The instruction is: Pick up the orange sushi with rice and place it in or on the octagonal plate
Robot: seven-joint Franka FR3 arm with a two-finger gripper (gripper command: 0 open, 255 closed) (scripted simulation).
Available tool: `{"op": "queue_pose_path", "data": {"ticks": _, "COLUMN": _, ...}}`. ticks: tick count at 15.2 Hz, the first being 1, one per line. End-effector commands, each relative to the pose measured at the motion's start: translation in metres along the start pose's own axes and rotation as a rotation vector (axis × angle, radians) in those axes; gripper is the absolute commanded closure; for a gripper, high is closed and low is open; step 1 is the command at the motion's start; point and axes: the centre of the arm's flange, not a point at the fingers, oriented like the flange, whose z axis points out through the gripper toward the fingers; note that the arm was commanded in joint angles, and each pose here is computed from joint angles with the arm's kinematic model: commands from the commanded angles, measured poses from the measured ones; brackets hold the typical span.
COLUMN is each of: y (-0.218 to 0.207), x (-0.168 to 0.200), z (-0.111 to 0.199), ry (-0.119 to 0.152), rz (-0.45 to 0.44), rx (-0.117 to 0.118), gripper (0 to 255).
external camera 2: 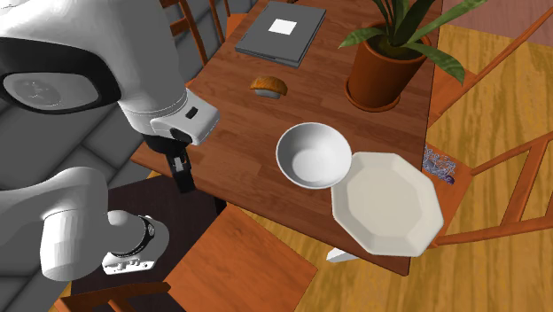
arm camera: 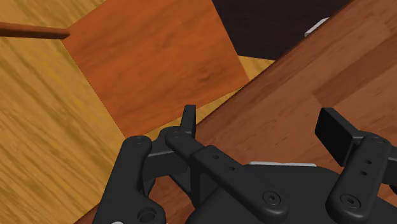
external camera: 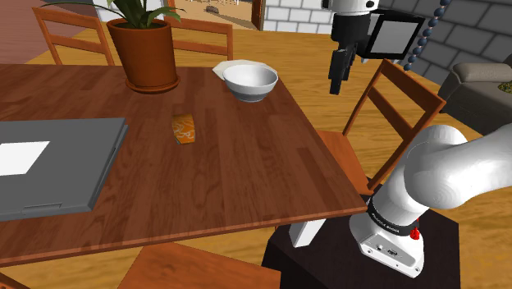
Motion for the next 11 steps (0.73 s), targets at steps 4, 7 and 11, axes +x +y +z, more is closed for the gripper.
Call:
{"op": "queue_pose_path", "data": {"ticks": 4, "y": -0.030, "x": 0.021, "z": 0.006, "ry": 0.014, "rz": 0.047, "rx": 0.011, "gripper": 0}}
{"op": "queue_pose_path", "data": {"ticks": 7, "y": -0.059, "x": 0.043, "z": 0.011, "ry": 0.028, "rz": 0.094, "rx": 0.022, "gripper": 0}}
{"op": "queue_pose_path", "data": {"ticks": 11, "y": -0.096, "x": 0.075, "z": 0.017, "ry": 0.047, "rz": 0.156, "rx": 0.036, "gripper": 0}}
